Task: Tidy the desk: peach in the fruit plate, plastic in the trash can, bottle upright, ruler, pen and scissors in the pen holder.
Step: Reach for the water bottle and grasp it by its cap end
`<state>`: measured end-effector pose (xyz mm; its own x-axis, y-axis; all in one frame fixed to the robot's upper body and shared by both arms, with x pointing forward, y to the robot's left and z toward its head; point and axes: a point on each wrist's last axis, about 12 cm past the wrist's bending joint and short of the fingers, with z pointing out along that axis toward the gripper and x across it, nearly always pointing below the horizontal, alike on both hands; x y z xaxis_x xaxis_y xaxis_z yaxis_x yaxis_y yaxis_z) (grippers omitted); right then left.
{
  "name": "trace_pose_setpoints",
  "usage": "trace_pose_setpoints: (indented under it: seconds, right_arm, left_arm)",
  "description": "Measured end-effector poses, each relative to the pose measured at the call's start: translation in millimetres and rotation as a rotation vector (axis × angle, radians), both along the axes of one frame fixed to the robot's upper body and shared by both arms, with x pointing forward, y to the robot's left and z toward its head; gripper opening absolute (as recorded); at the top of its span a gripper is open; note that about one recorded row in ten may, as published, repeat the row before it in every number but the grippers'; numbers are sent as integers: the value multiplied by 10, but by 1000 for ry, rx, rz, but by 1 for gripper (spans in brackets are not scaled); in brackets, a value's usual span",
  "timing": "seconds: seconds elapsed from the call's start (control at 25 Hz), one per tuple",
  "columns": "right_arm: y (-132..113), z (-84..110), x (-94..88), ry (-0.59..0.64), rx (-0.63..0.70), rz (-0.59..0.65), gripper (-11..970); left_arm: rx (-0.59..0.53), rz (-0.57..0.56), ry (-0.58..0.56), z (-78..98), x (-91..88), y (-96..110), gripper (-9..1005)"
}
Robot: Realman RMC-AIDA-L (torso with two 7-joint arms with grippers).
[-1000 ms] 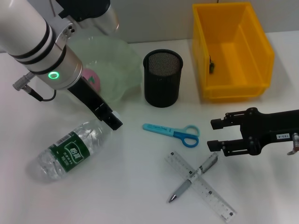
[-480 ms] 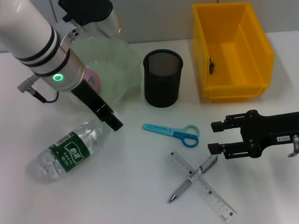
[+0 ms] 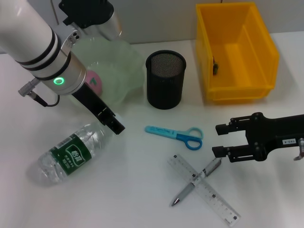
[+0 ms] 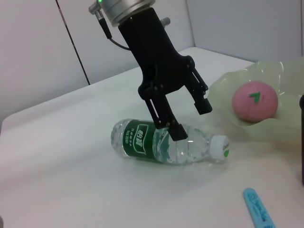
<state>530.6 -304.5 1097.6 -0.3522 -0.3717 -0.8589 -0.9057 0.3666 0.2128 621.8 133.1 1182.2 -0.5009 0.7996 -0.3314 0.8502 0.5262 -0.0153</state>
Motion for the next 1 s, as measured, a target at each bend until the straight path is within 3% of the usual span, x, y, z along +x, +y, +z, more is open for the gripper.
trace_pose_setpoints:
  seconds: [0.68,1.0]
  right_arm:
    - [8,-2,0,0,2,1,665]
    - [3,2,-1,-3,1,0,665]
  left_arm:
    - [-1,8,6,-62,18,3,835]
    - [-51,10,15,-136,20,-51,834]
